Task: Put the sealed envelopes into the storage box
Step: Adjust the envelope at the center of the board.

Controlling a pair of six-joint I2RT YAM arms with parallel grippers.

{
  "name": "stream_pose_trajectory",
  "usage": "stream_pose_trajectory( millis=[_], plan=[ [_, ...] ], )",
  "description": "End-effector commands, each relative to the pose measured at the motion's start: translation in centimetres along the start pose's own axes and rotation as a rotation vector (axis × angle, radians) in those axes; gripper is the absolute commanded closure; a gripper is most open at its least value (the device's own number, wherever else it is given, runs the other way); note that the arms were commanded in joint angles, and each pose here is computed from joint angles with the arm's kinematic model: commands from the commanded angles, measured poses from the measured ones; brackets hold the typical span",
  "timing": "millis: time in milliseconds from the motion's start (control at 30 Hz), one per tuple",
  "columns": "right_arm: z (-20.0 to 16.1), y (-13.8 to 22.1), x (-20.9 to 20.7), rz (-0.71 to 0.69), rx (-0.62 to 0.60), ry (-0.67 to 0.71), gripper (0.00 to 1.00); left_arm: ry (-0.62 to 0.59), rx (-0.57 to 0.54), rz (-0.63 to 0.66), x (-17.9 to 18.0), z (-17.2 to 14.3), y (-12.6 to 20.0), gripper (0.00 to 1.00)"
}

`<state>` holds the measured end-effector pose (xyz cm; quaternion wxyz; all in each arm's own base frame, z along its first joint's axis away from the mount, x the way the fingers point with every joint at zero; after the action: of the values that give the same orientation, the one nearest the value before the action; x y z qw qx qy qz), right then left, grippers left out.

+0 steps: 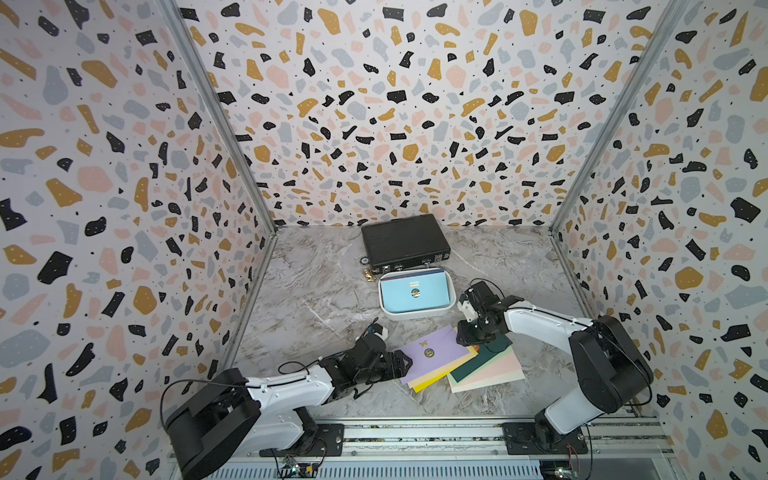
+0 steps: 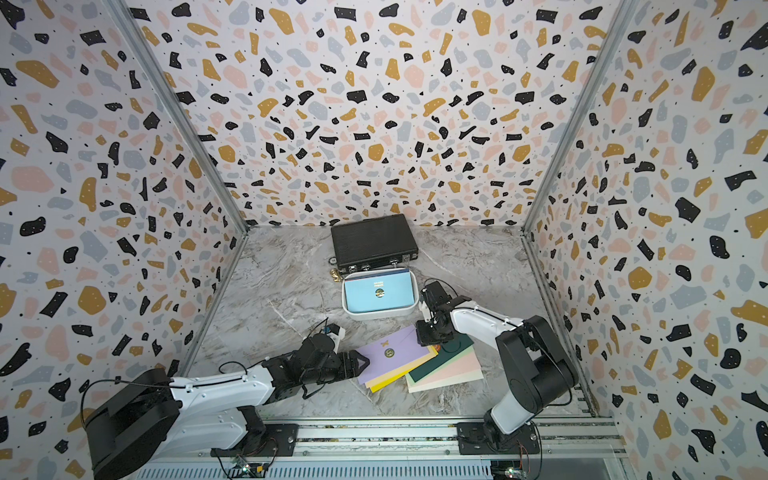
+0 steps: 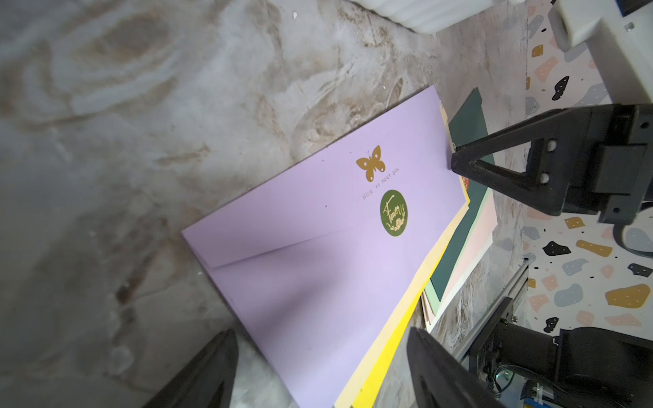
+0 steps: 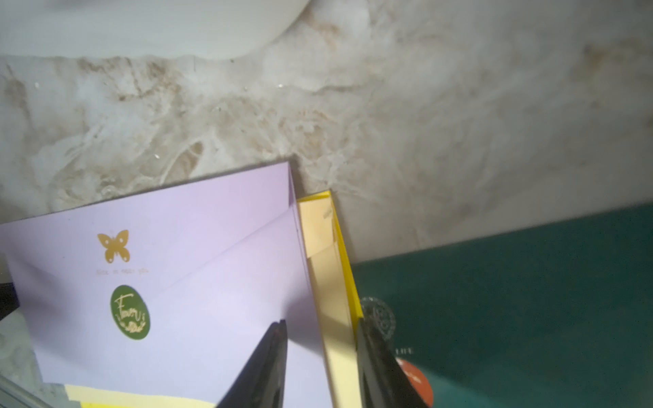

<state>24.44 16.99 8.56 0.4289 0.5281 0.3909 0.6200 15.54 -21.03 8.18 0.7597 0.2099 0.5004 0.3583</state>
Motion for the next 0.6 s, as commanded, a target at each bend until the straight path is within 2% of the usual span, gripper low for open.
stream_pose_trajectory(
  millis=[0, 233, 367, 567],
  plan=[
    [-1.0, 0.4, 0.3, 0.023, 0.013, 0.009, 0.62, 0.055, 0.014, 0.005, 0.7, -0.7, 0.0, 0.23],
    [-1.4, 0.2, 0.5, 0.037, 0.026, 0.013, 0.62, 0.084, -0.053, -0.065, -0.2, 0.1, 0.3, 0.32],
    [-1.4, 0.4, 0.4, 0.03, 0.017, 0.013, 0.62, 0.072, -0.089, -0.048, -0.2, 0.5, 1.1, 0.39],
    [-1.5, 0.5, 0.6, 0.041, 0.018, 0.015, 0.62, 0.043, -0.202, -0.092, -1.1, 1.7, 3.2, 0.45]
  ],
)
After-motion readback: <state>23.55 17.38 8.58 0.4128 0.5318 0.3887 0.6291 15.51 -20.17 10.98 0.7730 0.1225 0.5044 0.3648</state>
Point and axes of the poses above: each gripper's point midway between its finger pads, its own y axis back along the fingers, its own x axis along the line the jaws close on, z = x × y, the point moved 6 cm from there along y, back along the fingers, and after that the axes turned 11 degrees about -y, right-handed, at the moved point
